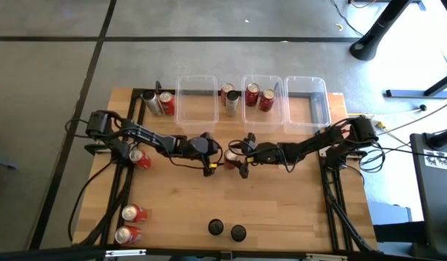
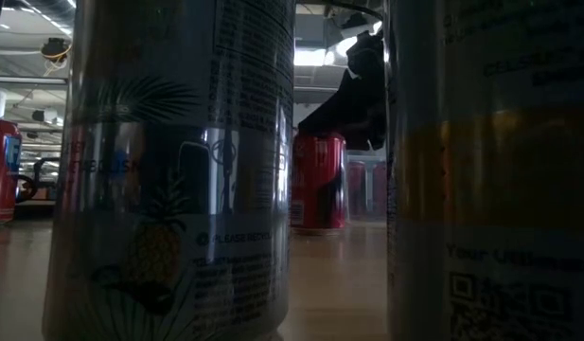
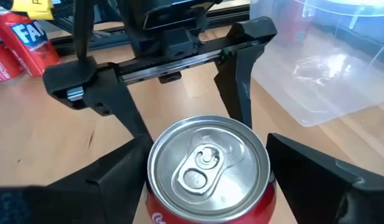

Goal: Sort soda cans
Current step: Put the bottom red soda can into the center transparent bin

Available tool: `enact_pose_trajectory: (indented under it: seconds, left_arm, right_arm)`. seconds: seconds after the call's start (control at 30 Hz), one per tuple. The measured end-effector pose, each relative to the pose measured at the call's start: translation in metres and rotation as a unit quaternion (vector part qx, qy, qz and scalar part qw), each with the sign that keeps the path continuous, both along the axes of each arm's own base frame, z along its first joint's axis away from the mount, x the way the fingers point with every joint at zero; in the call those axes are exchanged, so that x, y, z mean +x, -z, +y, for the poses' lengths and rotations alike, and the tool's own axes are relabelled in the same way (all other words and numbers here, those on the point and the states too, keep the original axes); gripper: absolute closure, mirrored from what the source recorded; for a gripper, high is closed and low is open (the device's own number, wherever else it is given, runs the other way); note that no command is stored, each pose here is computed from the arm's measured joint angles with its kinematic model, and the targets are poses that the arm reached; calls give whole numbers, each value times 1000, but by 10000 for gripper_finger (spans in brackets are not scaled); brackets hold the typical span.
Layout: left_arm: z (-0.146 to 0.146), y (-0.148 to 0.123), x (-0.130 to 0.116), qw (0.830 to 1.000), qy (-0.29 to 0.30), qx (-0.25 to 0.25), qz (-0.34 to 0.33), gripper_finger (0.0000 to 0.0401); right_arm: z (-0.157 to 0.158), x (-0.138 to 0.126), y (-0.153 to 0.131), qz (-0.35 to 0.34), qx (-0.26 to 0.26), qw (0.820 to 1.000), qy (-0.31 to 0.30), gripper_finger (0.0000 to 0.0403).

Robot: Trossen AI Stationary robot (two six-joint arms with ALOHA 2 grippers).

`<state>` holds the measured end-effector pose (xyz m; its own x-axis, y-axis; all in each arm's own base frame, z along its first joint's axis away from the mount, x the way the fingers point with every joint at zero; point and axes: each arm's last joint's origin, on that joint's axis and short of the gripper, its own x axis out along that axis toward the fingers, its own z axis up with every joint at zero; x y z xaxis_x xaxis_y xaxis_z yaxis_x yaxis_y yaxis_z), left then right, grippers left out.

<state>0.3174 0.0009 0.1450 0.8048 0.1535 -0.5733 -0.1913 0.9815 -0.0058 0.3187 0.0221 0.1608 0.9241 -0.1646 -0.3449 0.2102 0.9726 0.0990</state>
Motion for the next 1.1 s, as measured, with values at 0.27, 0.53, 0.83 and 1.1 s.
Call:
enact_pose_trajectory:
  seconds: [0.27, 0.53, 0.83, 1.1]
  left_arm:
    - [0, 0, 0, 1000, 0, 0, 0, 54]
    - [0, -1, 1, 1000, -1, -2, -5, 54]
    - [0, -2, 1, 1000, -1, -2, -12, 54]
    - [0, -2, 1, 1000, -1, -2, -12, 54]
  right_arm:
    - [0, 1, 3, 7, -3, 1000, -1, 84]
    - [0, 0, 5, 15, 7, 1000, -9, 84]
    - [1, 3, 21, 38, 16, 999, -10, 83]
    - [1, 4, 16, 14, 19, 1000, -10, 83]
